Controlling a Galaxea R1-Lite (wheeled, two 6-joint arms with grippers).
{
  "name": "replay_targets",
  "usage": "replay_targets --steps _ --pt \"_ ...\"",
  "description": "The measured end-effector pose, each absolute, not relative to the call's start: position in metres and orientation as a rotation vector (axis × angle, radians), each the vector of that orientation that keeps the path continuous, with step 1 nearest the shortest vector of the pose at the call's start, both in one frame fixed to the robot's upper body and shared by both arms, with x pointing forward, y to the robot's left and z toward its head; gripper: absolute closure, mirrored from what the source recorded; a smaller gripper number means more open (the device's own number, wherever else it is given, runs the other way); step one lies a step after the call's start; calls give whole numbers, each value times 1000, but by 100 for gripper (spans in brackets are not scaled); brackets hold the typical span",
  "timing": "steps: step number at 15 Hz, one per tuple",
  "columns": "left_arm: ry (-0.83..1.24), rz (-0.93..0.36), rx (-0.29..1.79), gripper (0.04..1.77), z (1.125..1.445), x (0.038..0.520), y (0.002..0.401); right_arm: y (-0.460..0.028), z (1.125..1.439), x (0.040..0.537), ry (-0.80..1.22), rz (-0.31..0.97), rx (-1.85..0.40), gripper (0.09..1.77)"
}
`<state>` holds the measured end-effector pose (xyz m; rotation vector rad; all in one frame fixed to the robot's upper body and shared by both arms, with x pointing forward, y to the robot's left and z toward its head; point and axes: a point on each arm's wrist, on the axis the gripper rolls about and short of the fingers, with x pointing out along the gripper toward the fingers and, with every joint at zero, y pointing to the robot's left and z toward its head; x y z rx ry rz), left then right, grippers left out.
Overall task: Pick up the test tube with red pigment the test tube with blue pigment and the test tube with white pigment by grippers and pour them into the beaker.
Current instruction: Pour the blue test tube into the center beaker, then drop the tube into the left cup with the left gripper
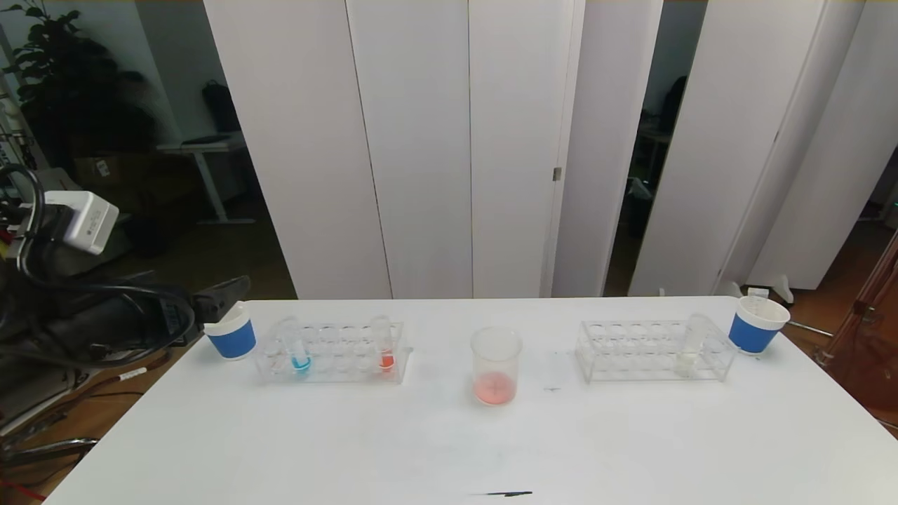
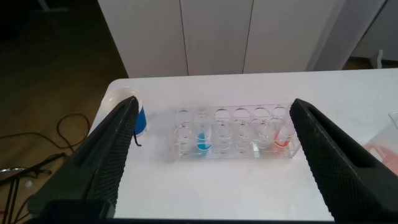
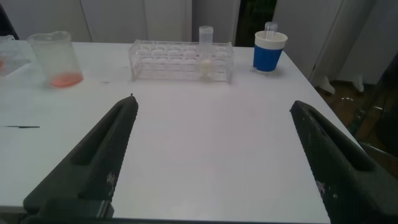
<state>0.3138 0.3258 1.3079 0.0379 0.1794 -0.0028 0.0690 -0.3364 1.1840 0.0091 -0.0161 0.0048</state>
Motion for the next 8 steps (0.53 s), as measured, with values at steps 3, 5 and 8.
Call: replay_targets --steps 3,5,8 --pt "250 -19 -4 7 1268 329 320 -336 1184 69 -16 5 9 11" --pt "258 -19 -21 7 1248 334 318 -336 1184 69 -16 5 9 11" --pt "280 -11 -29 7 1224 343 319 -336 1184 69 -16 4 9 11"
